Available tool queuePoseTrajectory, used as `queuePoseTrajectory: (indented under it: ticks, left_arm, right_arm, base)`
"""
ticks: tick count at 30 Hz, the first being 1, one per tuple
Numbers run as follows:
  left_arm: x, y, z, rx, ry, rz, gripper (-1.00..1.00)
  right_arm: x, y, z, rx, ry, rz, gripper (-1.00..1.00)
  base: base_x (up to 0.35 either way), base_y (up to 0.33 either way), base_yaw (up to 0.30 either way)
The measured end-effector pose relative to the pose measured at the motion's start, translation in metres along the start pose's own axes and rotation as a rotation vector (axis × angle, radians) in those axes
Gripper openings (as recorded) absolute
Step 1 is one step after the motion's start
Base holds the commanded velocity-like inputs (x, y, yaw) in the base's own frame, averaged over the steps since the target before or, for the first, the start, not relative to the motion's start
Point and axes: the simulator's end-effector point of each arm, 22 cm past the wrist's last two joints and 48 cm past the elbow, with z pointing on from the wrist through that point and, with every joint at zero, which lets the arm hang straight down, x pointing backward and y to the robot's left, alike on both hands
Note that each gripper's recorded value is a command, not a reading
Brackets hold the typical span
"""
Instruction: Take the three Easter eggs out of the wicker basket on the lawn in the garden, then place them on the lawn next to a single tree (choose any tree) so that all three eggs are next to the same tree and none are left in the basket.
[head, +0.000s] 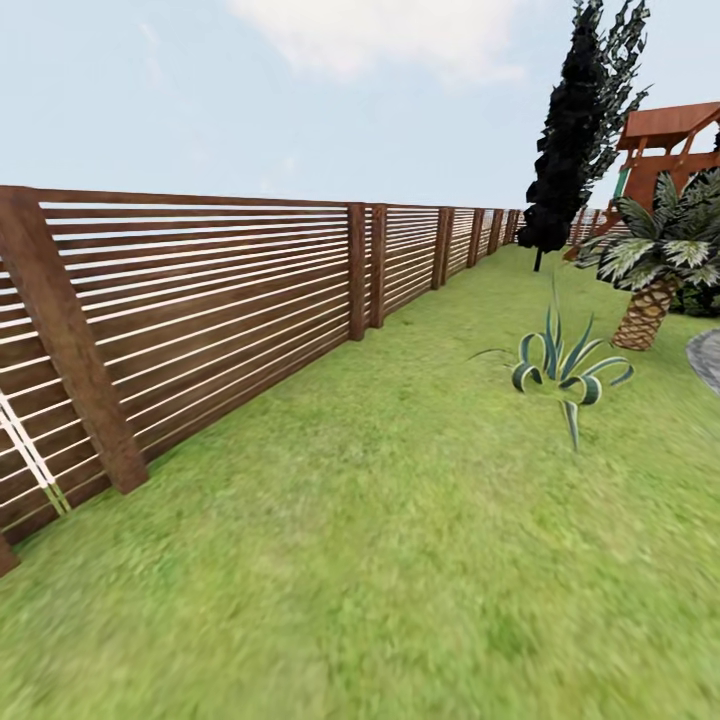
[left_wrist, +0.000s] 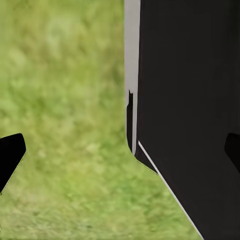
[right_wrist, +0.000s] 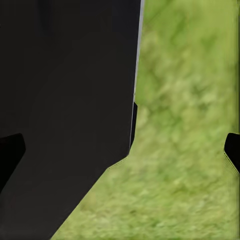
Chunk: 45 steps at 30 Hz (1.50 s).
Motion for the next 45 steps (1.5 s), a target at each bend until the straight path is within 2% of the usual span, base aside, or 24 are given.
queuePoseTrajectory:
  ticks: [28,37,45]
  left_arm:
    - [0.0002,0.0,0.0,0.0,0.0,0.0,1.0]
    - [0.0001,0.0,0.0,0.0,0.0,0.0,1.0]
    - [0.0001,0.0,0.0,0.0,0.0,0.0,1.0]
  right_arm:
    - [0.0001,-0.0001,0.0,0.0,0.0,0.0,1.0]
    - [0.0002,0.0025,0.0,-0.008,0.001,-0.003,1.0]
    - [0.0002,0.0002,0.0,0.0,0.001,-0.001,1.0]
  base:
    - [0.335,0.0,-0.001]
    - [0.335,0.0,-0.206]
    - [0.335,0.0,-0.03]
